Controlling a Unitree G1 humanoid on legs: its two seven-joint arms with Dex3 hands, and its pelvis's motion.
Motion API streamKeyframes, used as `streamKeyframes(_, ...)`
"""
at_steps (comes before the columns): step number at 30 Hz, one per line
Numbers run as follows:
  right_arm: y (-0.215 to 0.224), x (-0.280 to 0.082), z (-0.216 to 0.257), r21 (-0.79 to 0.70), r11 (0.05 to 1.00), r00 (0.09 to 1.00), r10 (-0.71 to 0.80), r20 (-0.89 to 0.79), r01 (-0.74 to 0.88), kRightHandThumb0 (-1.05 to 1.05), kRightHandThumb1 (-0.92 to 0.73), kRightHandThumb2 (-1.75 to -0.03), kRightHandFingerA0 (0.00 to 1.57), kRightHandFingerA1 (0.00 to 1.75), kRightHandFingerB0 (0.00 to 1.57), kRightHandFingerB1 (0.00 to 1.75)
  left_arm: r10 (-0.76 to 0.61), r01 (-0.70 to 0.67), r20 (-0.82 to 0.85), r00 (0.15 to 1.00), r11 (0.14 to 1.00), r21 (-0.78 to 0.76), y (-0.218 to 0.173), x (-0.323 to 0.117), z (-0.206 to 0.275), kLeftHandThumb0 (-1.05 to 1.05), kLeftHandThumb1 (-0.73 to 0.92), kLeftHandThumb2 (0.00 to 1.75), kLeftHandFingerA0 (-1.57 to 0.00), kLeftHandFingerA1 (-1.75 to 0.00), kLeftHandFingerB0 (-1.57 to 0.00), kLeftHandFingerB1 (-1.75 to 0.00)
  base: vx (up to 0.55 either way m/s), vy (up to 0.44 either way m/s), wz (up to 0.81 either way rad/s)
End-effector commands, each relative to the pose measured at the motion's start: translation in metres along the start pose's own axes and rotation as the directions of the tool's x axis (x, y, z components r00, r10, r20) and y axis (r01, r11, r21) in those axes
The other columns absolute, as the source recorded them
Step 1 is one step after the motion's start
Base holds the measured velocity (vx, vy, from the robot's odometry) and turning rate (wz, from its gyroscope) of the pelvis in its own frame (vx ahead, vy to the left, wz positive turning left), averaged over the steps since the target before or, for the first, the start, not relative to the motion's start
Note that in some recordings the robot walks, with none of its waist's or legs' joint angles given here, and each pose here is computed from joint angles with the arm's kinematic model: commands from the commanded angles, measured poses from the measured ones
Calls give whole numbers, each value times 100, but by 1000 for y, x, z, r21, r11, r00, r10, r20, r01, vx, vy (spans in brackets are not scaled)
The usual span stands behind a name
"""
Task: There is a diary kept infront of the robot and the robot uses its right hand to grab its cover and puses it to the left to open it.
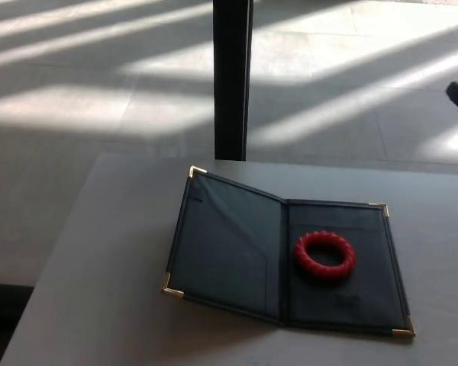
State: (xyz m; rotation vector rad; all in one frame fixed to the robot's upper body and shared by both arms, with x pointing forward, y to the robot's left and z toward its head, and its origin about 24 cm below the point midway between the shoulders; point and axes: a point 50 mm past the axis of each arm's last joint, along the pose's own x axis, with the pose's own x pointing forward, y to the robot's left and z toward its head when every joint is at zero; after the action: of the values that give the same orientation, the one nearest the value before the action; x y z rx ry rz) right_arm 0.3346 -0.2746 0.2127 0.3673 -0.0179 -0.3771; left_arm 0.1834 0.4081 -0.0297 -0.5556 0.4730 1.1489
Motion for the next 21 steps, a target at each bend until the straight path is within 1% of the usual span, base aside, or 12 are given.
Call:
streamKeyframes(1, -66, -16, 15, 3, 998, 996, -62, 60, 62, -70, -89, -69, 43, 54, 30, 42, 16, -16, 47, 999, 1000, 4, 4, 0, 7, -87, 92, 95, -36, -103, -19, -79, 0, 0, 0)
streamKeyframes(2, -78, -18, 17, 8, 995, 992, -102, 76, 102, -56, -68, -112, 46, 66, 19, 50, -4, 4, 43, 999, 1000, 0, 4, 0, 7, -87, 92, 95, -32, -101, -18, -78, 0, 0, 0)
streamKeyframes(3, -91, -23, 21, 4, 992, 987, -128, 95, 128, -58, -69, -113, 46, 66, 20, 51, -7, 7, 43, 999, 1000, -5, 5, 0, 7, -87, 92, 94, -32, -105, -17, -80, 0, 0, 0)
streamKeyframes(4, -107, -30, 26, 8, 987, 980, -160, 118, 160, -71, -91, -67, 48, 62, 38, 47, 6, -6, 46, 999, 1000, 5, 6, 1, 6, -88, 92, 94, -36, -104, -21, -80, 0, 0, 0)
streamKeyframes(9, -132, -45, 33, -17, 979, 967, -199, 156, 204, -75, -91, -67, 48, 68, 38, 53, 10, -10, 54, 999, 1000, 5, 6, 1, 9, -86, 92, 94, -35, -104, -25, -83, 0, 0, 0)
streamKeyframes(11, -160, -59, 39, -10, 958, 941, -279, 194, 286, -83, -84, -65, 73, 71, 60, 61, 11, -12, 57, 998, 1000, 13, 6, 1, 8, -87, 92, 94, -35, -105, -19, -79, 0, 0, -4)
streamKeyframes(15, -191, -82, 39, 38, 900, 875, -431, 220, 434, -81, -86, -66, 72, 77, 58, 65, 22, -23, 56, 998, 1000, 5, 9, 1, 8, -87, 92, 93, -36, -108, -19, -80, 0, 0, 0)
streamKeyframes(16, -203, -91, 34, 46, 883, 858, -465, 217, 467, -88, -64, -105, 79, 82, 65, 76, 22, -22, 52, 998, 1000, -1, 9, 1, 7, -87, 92, 93, -35, -105, -19, -77, 0, 0, 0)
streamKeyframes(17, -210, -97, 31, 48, 873, 849, -484, 214, 486, -92, -86, -66, 80, 84, 65, 78, 23, -23, 51, 998, 1000, -1, 9, 1, 8, -86, 92, 94, -35, -104, -20, -77, 0, 0, 0)
streamKeyframes(19, -228, -114, 13, 67, 846, 824, -530, 201, 528, -87, -86, -67, 78, 87, 61, 82, 25, -25, 53, 998, 1000, 3, 9, 1, 8, -87, 92, 95, -37, -106, -19, -77, 0, 0, 0)
streamKeyframes(20, -234, -120, 7, 71, 826, 806, -561, 189, 559, -85, -70, -120, 77, 89, 59, 82, 14, -14, 48, 999, 1000, 1, 8, 1, 6, -87, 92, 94, -35, -107, -18, -77, 0, 0, 0)
streamKeyframes(21, -239, -125, 1, 86, 816, 797, -578, 178, 572, -92, -88, -67, 74, 96, 57, 87, 13, -13, 47, 999, 1000, 3, 8, 1, 6, -88, 92, 95, -36, -106, -17, -76, 0, 0, 0)
